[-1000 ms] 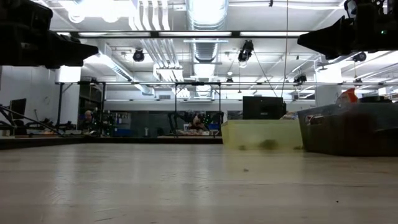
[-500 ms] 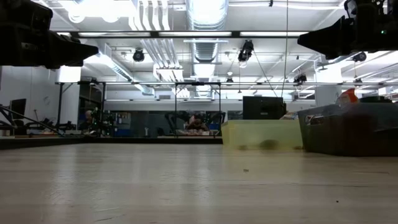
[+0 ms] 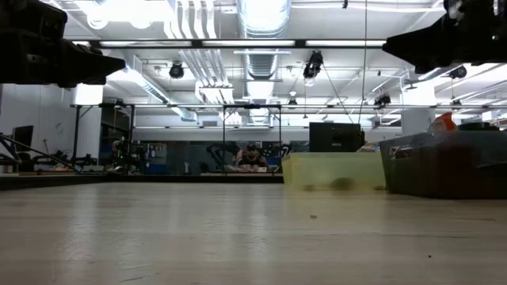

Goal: Pick & Place Food Item
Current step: Return to Home Position

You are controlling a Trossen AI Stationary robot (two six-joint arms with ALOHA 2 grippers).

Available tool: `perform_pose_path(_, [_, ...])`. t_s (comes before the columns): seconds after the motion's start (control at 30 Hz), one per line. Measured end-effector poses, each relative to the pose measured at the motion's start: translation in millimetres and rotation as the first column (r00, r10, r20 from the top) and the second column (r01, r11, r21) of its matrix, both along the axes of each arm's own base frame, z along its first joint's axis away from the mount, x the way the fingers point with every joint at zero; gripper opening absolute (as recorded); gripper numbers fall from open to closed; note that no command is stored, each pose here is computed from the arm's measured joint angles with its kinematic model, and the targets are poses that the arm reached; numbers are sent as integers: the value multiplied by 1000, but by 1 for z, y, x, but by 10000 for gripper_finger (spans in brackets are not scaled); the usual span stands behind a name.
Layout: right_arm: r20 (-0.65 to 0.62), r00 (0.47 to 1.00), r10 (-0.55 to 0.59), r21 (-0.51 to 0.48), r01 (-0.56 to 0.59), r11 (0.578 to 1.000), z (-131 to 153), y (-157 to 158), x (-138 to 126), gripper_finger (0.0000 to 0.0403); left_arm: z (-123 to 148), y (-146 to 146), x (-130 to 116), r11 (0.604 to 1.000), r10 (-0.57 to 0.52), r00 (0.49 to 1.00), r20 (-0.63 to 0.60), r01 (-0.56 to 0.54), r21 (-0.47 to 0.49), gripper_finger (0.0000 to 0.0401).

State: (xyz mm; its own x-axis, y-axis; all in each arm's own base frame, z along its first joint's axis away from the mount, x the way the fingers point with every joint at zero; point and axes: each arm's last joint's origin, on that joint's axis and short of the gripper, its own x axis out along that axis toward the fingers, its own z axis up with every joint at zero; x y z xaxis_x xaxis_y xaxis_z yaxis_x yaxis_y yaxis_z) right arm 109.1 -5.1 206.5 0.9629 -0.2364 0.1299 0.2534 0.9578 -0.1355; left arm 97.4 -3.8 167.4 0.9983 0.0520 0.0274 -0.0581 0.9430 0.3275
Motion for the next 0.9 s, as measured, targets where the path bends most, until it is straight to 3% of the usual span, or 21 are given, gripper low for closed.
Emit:
perform_pose_path(0.27, [20,997,74,91,-75,993,-7,2,-13,137,0,0,0,1000,0,1000,0,0,0,0])
perform_pose_path(0.47, [55,989,136,99,-141,985,-24,3,-14,137,0,0,0,1000,0,1000,-1,0,3,0])
perform_pose_path(0.6, [14,989,148,143,-148,979,-30,3,-12,137,0,0,0,1000,1,1000,-6,-1,4,0])
perform_pose_path(0.9, [16,988,156,125,-157,980,-30,4,-12,137,-1,0,1,1000,1,1000,-15,-1,4,0])
